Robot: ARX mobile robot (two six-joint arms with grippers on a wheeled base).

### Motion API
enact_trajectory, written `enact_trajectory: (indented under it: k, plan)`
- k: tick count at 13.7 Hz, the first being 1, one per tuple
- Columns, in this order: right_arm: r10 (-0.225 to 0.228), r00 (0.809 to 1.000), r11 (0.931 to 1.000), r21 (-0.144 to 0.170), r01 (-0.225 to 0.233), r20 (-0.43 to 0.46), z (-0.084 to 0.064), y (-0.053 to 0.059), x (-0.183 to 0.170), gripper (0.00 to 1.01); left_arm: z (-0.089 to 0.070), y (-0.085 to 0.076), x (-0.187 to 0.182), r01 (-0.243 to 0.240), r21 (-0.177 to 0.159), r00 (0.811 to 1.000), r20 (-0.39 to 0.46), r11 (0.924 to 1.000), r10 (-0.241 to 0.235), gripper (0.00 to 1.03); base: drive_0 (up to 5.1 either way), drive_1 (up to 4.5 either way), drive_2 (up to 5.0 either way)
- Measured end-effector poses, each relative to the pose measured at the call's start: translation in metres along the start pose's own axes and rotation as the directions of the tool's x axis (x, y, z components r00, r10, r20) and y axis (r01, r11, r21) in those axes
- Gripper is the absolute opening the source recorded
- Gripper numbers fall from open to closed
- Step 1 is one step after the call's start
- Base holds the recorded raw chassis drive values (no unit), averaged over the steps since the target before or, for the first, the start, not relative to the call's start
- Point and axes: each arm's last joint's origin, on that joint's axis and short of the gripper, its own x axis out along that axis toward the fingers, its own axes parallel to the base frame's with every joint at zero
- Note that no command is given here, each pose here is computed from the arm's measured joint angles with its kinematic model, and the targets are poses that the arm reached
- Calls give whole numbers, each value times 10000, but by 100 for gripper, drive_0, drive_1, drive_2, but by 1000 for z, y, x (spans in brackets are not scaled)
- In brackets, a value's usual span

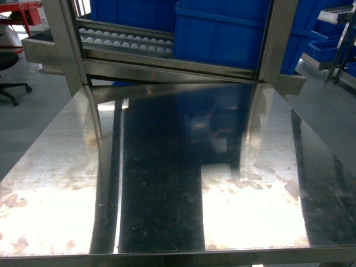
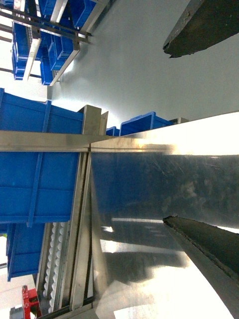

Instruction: Pick capacitor and pack into box

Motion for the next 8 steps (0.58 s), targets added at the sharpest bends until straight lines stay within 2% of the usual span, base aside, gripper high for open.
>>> enact_trajectory:
  k: [8]
  plan:
    - [8, 10000, 10000, 4, -8, -8, 0, 0, 0, 98, 0, 0, 0, 8, 19, 10000, 0, 10000, -8, 44, 0, 0, 0]
